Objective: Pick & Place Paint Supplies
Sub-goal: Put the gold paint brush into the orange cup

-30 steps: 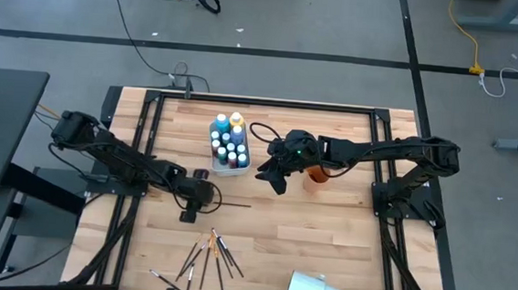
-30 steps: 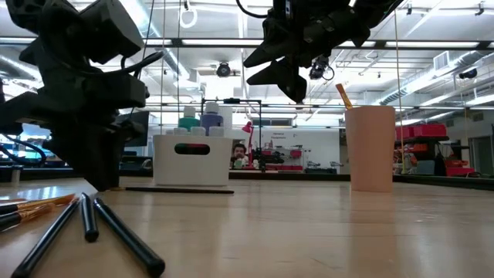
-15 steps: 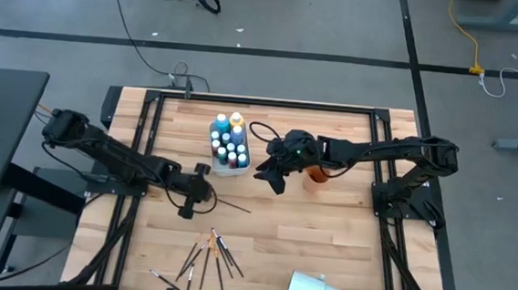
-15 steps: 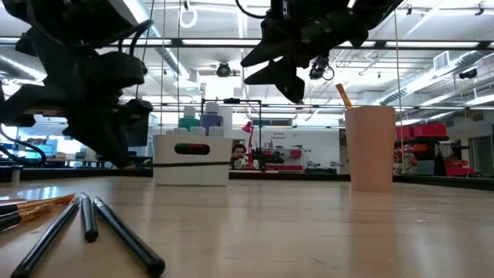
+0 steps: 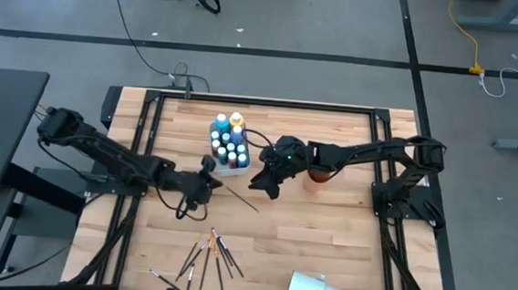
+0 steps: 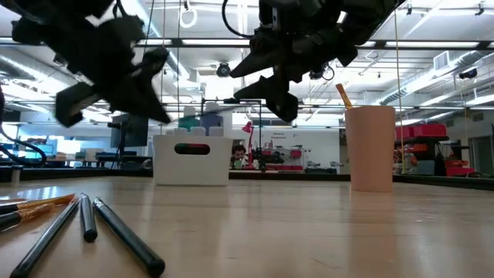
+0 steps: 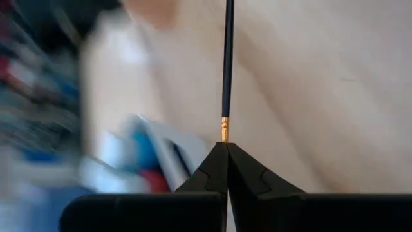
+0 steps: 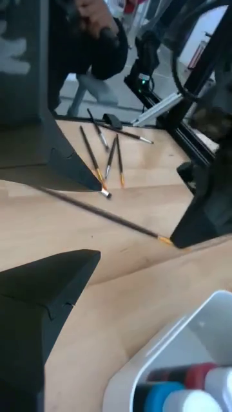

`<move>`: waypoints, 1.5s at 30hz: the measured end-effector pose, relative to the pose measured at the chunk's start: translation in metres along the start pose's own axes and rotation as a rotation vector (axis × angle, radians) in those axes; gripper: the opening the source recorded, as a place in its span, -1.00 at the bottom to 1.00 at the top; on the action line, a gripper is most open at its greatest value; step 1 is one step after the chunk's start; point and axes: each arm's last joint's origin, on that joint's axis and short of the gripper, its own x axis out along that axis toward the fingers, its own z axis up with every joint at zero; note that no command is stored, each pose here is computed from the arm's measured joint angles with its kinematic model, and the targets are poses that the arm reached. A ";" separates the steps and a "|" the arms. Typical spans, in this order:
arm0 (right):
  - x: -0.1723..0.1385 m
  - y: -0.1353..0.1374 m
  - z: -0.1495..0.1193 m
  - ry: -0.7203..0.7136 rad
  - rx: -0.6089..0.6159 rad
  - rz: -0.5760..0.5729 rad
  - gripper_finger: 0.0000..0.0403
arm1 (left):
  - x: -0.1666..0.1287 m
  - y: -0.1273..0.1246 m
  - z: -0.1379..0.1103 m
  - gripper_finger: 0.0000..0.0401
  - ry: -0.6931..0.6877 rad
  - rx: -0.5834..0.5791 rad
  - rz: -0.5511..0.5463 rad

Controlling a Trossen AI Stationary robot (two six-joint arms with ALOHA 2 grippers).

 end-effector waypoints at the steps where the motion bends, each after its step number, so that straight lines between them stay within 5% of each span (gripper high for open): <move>1: -0.001 -0.001 0.001 0.000 0.006 0.010 -0.21 | -0.001 0.002 0.003 -0.99 -0.005 0.071 0.051; 7: -0.004 -0.005 0.005 0.001 0.032 0.042 -0.21 | -0.004 0.020 0.017 -1.00 -0.015 0.387 0.294; 14: -0.005 -0.003 0.010 0.002 0.062 0.130 -0.21 | -0.004 0.029 0.019 -1.00 0.021 0.602 0.370; 28: -0.006 -0.002 0.013 -0.028 0.048 0.137 -0.24 | -0.003 0.041 0.019 -1.00 0.018 0.714 0.435; 45: -0.009 -0.008 0.018 -0.052 0.036 0.126 -0.82 | -0.001 0.047 0.015 -1.00 0.054 0.707 0.453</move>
